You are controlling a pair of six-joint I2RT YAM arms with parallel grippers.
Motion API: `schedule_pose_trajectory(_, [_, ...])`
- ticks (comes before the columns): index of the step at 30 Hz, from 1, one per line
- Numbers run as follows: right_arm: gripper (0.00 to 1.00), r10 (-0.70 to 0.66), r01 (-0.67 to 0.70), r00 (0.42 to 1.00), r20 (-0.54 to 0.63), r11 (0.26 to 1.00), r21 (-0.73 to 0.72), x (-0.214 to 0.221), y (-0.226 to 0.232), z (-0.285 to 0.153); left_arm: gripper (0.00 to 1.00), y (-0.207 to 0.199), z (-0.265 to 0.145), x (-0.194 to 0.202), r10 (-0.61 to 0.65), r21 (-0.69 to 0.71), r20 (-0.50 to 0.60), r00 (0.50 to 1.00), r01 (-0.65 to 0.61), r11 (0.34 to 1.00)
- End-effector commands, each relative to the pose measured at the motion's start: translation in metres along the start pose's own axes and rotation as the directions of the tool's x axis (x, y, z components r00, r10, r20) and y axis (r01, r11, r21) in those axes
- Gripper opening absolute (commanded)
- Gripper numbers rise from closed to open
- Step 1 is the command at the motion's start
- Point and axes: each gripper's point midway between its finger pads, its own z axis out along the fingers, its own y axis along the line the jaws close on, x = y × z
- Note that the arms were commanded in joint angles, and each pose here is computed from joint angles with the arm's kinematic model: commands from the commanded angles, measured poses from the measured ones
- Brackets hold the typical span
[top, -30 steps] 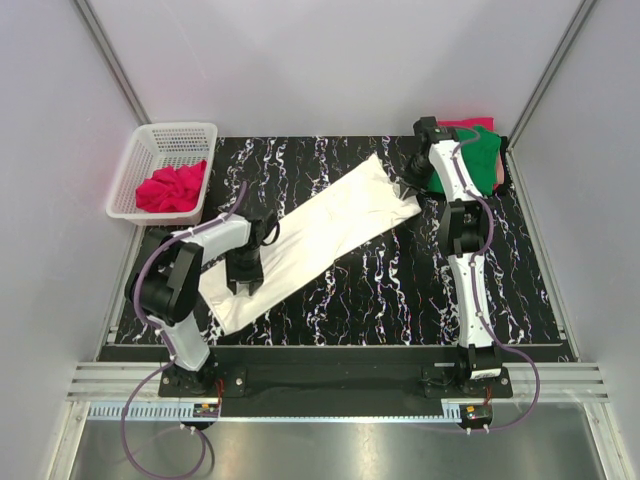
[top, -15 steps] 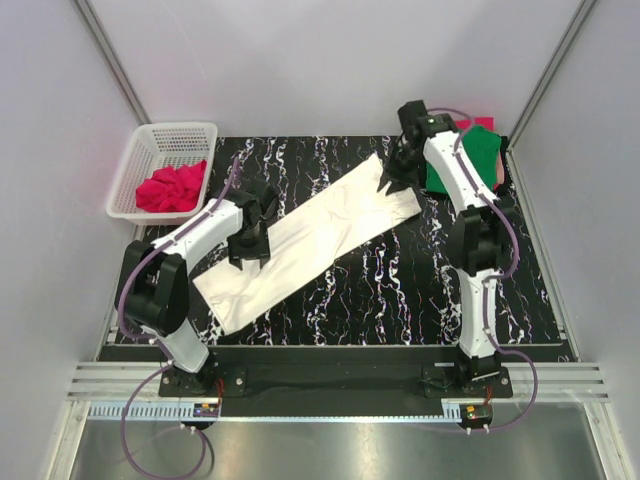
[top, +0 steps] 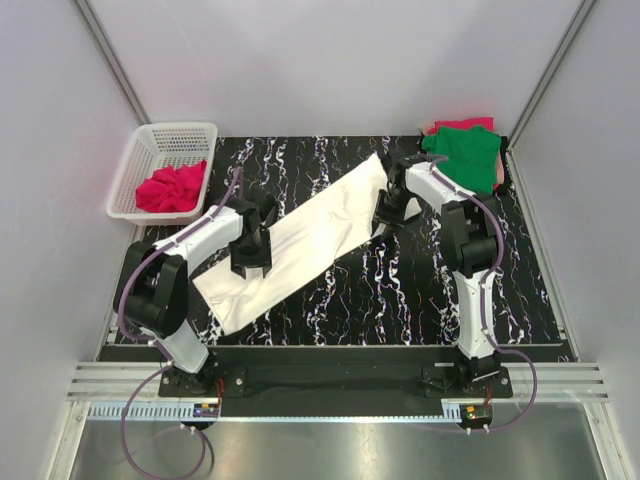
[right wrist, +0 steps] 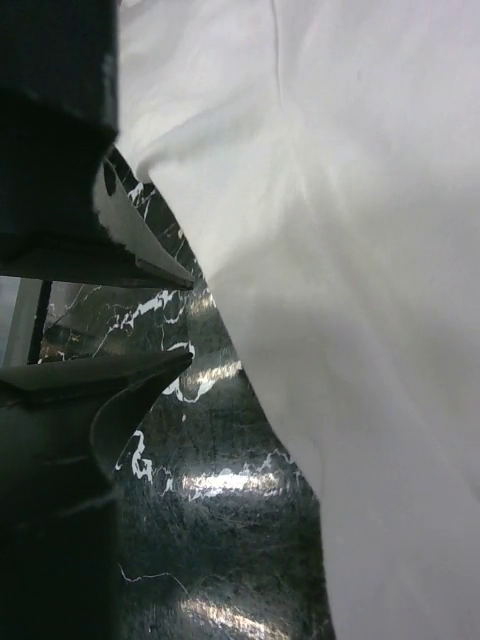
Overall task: Fold and stack the t-shirts
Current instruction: Fold the tshirt
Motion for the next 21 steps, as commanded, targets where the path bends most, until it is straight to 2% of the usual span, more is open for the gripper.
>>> schedule_pose_trajectory(1, [0.39,-0.072,0.093,0.978,0.198,0.991,-0.096,-0.044,0.035,-0.044,0.53,-0.011,-0.008,-0.011,0.010,0.062,0.058,0.998,-0.013,0.998])
schedule_pose_trajectory(3, [0.39,-0.089,0.109,0.975,0.206,0.990,-0.088,-0.050,0.039,-0.050,0.53,-0.011,-0.004,-0.008,0.012,0.059,0.043,0.999,-0.014,0.998])
schedule_pose_trajectory(13, [0.39,-0.103,0.106,0.979,0.174,0.994,-0.007,-0.076,0.031,-0.003,0.53,-0.010,0.014,-0.001,0.040,0.037,-0.009,0.999,-0.040,0.999])
schedule_pose_trajectory(21, [0.39,-0.108,0.101,0.976,0.191,0.994,0.050,-0.093,0.027,0.005,0.53,-0.013,0.020,-0.005,0.054,0.031,-0.024,0.998,-0.053,0.998])
